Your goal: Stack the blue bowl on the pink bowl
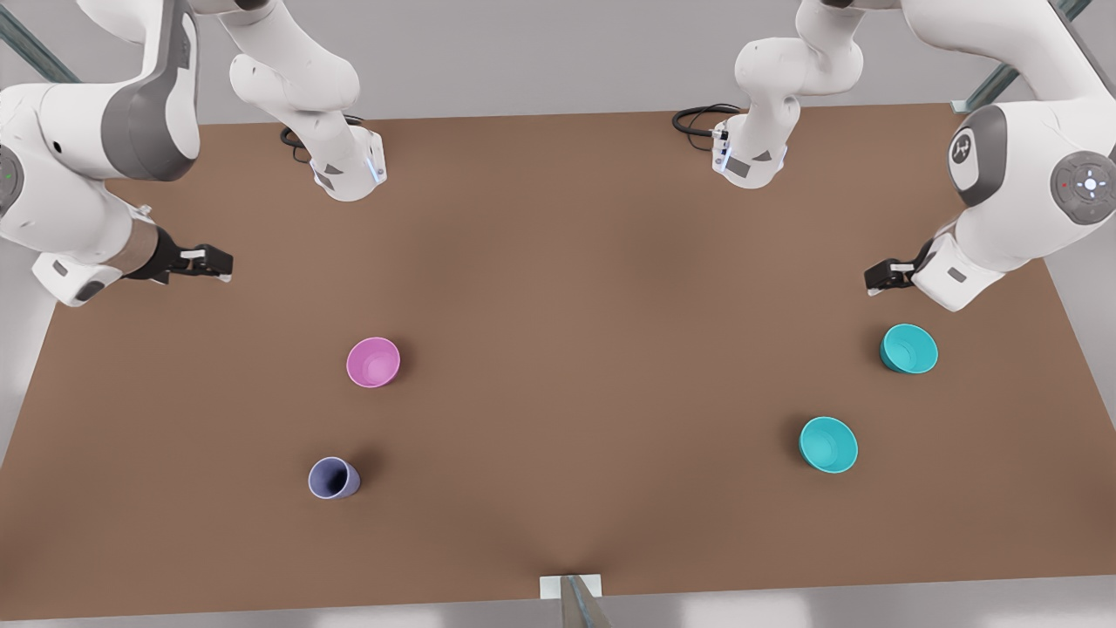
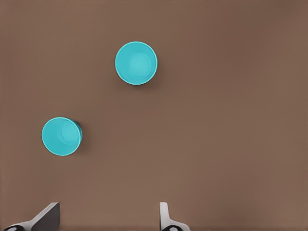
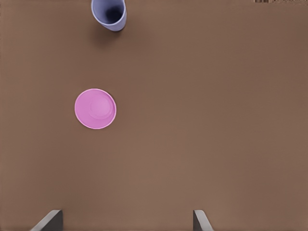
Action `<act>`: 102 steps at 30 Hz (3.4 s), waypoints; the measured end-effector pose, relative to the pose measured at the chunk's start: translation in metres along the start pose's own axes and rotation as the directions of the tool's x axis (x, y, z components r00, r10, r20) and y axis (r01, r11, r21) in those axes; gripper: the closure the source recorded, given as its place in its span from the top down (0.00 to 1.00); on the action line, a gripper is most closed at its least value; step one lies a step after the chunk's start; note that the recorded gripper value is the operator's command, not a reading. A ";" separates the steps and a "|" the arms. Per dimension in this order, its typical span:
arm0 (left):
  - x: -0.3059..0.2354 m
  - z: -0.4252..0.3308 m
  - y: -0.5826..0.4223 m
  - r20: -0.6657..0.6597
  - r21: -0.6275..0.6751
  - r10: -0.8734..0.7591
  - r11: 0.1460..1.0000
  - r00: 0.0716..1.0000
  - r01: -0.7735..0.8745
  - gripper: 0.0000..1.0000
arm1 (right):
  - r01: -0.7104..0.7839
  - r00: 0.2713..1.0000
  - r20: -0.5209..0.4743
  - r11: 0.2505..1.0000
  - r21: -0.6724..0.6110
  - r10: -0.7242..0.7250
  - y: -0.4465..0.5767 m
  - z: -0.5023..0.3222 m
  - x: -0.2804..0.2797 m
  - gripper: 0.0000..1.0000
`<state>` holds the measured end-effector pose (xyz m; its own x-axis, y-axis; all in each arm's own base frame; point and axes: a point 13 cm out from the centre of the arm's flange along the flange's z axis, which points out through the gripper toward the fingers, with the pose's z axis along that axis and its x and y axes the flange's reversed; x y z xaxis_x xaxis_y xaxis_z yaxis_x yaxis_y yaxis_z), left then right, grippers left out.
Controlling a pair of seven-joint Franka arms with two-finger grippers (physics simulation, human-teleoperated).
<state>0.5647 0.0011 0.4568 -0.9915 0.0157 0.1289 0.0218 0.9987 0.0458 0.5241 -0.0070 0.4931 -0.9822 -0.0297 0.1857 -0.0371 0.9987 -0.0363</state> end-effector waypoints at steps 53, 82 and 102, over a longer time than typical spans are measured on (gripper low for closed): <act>0.011 0.007 -0.009 -0.054 0.013 -0.001 1.000 0.999 0.002 1.00 | -0.176 0.958 -0.262 0.957 -0.229 0.114 0.108 0.428 -0.083 0.39; 0.012 0.008 -0.009 -0.064 0.013 -0.001 1.000 0.998 0.002 1.00 | -0.153 0.988 -0.109 0.861 -0.485 0.114 0.575 0.401 -0.110 0.21; -0.207 0.344 0.073 0.001 0.181 -0.100 0.978 0.995 0.098 1.00 | -0.569 0.820 -0.182 0.743 -0.351 0.542 0.095 0.101 -0.214 1.00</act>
<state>0.7278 0.0872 0.0927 -0.9888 -0.0843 0.1230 -0.0994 0.9875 -0.1223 0.7124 0.0900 0.3509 -0.7920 0.5249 0.3116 0.5966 0.7739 0.2124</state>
